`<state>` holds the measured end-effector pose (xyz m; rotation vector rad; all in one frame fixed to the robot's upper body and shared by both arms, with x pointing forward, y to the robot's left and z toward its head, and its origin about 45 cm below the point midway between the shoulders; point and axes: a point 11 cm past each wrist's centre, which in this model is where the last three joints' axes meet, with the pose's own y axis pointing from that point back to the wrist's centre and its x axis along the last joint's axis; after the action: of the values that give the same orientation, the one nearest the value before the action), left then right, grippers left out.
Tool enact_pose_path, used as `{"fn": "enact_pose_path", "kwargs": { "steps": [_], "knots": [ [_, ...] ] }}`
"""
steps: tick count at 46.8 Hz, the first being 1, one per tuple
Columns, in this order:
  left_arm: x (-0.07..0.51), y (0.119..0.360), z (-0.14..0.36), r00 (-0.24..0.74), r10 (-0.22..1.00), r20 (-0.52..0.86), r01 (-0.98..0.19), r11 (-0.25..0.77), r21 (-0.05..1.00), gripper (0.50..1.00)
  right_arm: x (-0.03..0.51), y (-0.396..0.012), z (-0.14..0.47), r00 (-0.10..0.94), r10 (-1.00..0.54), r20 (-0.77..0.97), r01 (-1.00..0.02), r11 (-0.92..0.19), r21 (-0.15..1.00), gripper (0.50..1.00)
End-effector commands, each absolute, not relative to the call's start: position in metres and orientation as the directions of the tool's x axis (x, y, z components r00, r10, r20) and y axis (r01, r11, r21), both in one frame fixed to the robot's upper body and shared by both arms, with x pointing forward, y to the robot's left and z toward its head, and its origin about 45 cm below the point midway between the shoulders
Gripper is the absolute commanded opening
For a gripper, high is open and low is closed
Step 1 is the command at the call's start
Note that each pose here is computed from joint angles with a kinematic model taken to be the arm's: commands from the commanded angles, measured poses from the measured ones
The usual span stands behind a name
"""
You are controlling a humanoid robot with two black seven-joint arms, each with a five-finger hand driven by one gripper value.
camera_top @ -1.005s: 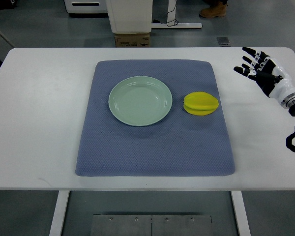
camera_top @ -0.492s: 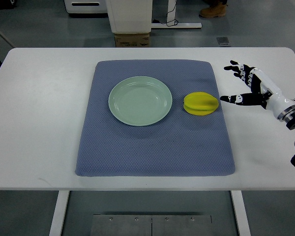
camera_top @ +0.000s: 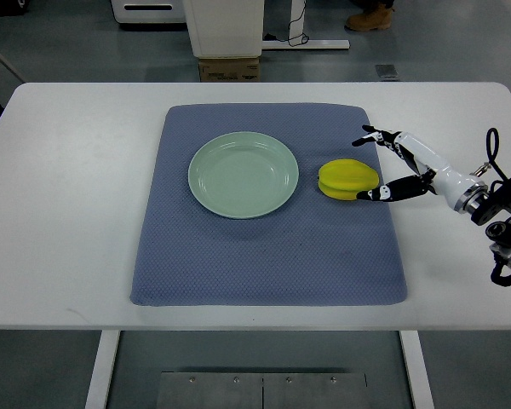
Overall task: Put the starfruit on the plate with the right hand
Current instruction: 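Close the right hand fingers around the yellow starfruit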
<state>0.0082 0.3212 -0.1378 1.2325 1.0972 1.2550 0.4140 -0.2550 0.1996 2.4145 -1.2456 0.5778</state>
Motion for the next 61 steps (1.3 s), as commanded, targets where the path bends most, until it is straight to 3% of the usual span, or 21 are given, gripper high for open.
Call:
{"fn": "enact_pose_path", "kwargs": {
  "steps": [1, 61],
  "knots": [
    [0.008, 0.321, -0.138, 0.042, 0.997, 0.069, -0.064, -0.067, 0.996, 1.0, 0.416, -0.246, 0.197, 0.538, -0.668, 0.514, -0.821, -0.552, 0.143, 1.0],
    [0.008, 0.321, -0.138, 0.042, 0.997, 0.069, -0.064, -0.067, 0.996, 1.0, 0.426, -0.236, 0.173, 0.515, -0.627, 0.584, -0.847, -0.477, 0.234, 1.0]
  ]
}}
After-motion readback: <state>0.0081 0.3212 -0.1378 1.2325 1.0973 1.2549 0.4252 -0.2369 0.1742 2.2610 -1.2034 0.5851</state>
